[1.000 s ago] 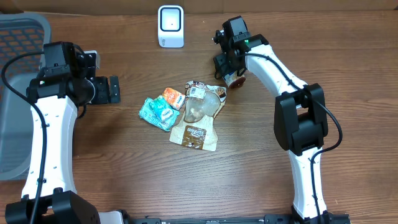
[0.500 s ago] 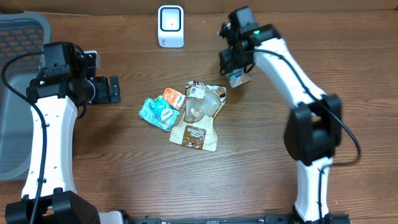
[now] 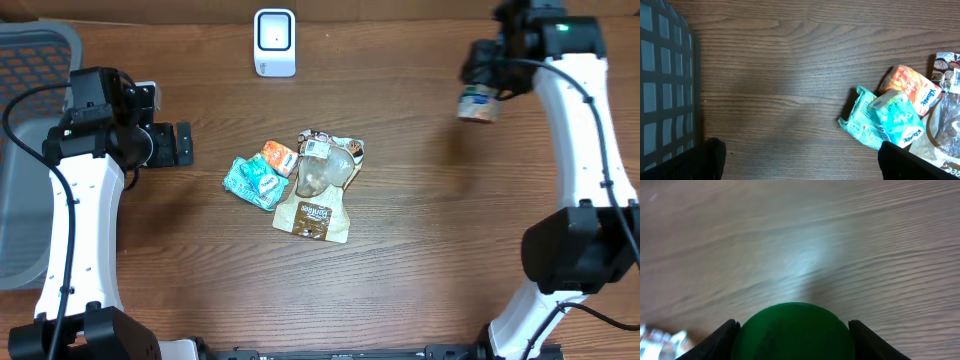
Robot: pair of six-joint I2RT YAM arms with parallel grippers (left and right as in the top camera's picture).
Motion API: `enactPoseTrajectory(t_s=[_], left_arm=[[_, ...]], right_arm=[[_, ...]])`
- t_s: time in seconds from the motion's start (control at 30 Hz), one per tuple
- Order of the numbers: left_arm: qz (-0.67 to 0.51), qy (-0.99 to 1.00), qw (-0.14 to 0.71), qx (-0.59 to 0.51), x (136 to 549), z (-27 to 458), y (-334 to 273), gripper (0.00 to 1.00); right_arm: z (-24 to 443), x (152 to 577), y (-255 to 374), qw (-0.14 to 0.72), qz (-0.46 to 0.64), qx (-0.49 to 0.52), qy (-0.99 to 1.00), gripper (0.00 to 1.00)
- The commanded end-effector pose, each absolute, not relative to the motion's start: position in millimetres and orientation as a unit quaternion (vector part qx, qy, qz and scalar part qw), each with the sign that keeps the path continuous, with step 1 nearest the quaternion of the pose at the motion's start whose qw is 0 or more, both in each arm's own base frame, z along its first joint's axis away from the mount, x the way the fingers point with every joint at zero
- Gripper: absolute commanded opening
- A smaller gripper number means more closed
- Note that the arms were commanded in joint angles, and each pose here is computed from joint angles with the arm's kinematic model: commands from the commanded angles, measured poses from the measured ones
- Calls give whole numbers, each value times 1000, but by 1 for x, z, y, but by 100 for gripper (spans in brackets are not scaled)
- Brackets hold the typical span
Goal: Scan the item barcode
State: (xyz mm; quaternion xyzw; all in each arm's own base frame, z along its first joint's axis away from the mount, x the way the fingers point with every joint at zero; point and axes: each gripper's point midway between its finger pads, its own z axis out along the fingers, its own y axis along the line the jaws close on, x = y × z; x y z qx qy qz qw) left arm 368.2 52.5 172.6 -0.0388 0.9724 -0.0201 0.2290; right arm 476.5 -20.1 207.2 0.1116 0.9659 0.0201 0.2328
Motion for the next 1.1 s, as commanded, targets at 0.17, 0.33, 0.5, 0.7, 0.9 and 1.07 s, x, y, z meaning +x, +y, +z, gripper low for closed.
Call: enactPoseTrajectory(t_s=[0.17,0.33,0.5,0.7,0.9,1.07], left_arm=[[-24,972,235,-24,370,176,50,99],[-24,972,234,-24,370,176,50,100],[-24,972,235,-24,370,176,50,100],[-24,972,234,-23,370,176,50,100],[-24,972,235,-23,371,176,50,99],[-24,972,235,-23,370,176,50,100]], right_arm=[[221,499,-44,293,-25,147,945,23],[194,490,-60,282,-113,188,934,14],[167,479,-41,312,-128,187,923,15],[170,449,-28,392,-118,182,894,15],[177,433,-34,448,-121,157,872,22],[168,442,-45,475,-108,171,856,31]])
